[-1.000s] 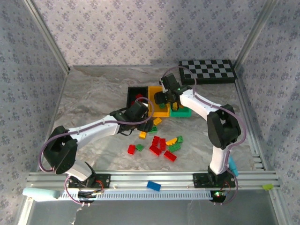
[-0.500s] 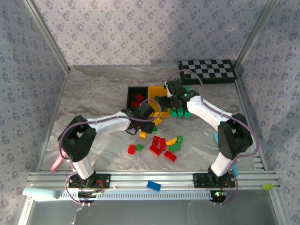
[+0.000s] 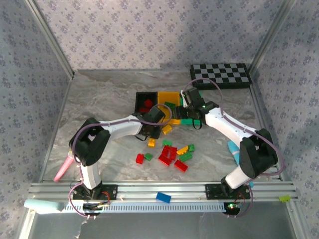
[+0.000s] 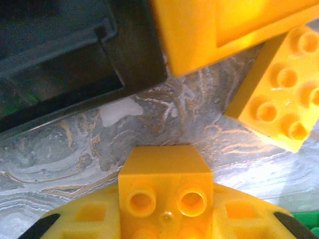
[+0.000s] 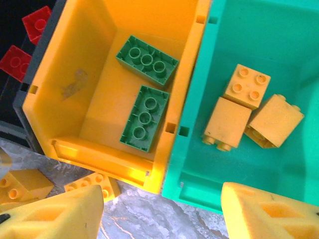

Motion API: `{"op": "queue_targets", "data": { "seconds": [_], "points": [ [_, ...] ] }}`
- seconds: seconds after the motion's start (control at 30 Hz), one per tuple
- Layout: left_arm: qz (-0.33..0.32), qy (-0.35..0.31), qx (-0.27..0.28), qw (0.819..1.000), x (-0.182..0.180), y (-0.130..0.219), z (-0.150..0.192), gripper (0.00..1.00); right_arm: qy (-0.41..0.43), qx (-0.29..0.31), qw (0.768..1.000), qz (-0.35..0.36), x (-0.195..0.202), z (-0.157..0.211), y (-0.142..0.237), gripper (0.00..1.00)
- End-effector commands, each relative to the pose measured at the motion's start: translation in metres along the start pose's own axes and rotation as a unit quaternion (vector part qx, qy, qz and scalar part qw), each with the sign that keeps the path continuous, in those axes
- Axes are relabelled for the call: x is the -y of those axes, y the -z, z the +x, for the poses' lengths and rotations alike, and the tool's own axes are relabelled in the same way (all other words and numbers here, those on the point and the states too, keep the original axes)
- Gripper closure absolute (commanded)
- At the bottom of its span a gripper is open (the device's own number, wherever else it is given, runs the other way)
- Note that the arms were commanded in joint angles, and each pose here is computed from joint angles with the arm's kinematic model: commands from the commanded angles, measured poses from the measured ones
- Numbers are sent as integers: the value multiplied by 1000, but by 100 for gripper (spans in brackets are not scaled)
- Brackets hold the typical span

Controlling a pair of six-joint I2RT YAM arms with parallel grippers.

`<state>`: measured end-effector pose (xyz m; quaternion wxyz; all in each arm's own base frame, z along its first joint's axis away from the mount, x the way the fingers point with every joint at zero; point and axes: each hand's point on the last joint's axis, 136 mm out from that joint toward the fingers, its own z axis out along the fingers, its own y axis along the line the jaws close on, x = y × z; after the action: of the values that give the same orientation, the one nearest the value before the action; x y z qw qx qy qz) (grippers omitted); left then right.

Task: Sort the legos into containers by color
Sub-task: Pick up the lego from the center of the table, then place the lego in the container.

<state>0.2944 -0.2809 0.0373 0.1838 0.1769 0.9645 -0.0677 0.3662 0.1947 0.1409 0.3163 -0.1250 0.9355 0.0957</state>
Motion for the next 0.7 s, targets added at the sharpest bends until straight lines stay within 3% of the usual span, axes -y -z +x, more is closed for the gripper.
{"op": "queue_targets", "data": {
  "seconds": [0.0, 0.13, 0.4, 0.67],
  "points": [
    [11, -20, 22, 999, 14, 22, -20, 70, -1, 11, 1000, 10, 7, 0, 7, 35],
    [1, -49, 40, 998, 25, 43, -32, 70, -10, 12, 1000, 12, 13, 5, 10, 35],
    [66, -64, 119, 989, 65, 82, -85, 69, -95, 43, 994, 43, 59, 17, 29, 35],
    [105, -109, 141, 978, 115, 84, -155, 69, -159, 44, 985, 58, 98, 36, 43, 35]
  ]
}}
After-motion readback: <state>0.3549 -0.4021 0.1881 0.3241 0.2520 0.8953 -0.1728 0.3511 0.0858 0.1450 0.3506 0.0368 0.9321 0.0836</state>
